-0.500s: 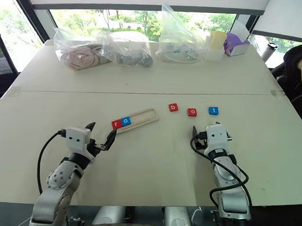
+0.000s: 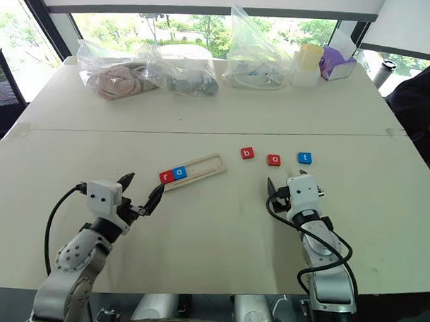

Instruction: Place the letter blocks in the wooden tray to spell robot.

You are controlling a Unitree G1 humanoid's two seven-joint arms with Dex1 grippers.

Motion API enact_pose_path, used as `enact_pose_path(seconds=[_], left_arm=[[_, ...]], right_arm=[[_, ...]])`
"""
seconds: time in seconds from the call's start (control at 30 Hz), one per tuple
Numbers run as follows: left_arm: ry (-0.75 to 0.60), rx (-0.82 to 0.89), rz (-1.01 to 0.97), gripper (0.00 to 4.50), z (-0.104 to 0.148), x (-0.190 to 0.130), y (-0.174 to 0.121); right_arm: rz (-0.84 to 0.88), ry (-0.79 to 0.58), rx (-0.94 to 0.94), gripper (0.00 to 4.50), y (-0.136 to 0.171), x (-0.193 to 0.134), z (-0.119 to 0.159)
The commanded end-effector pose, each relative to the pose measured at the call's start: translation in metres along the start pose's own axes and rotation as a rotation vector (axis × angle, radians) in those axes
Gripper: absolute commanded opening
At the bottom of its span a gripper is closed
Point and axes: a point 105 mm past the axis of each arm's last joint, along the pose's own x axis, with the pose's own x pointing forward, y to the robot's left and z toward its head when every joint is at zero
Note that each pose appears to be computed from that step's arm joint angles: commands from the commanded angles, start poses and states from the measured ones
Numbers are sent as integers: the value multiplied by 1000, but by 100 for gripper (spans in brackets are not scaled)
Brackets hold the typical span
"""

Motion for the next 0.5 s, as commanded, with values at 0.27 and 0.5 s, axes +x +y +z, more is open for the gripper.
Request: enact_pose_path(seconds=[0.27, 0.5], left_arm=[[-23, 7, -28, 450, 10, 0, -1], [8, 60, -167, 450, 19, 3, 6]], right_arm=[[64, -90, -12, 446, -1, 2, 29], [307, -111, -28, 446, 10, 9, 51]])
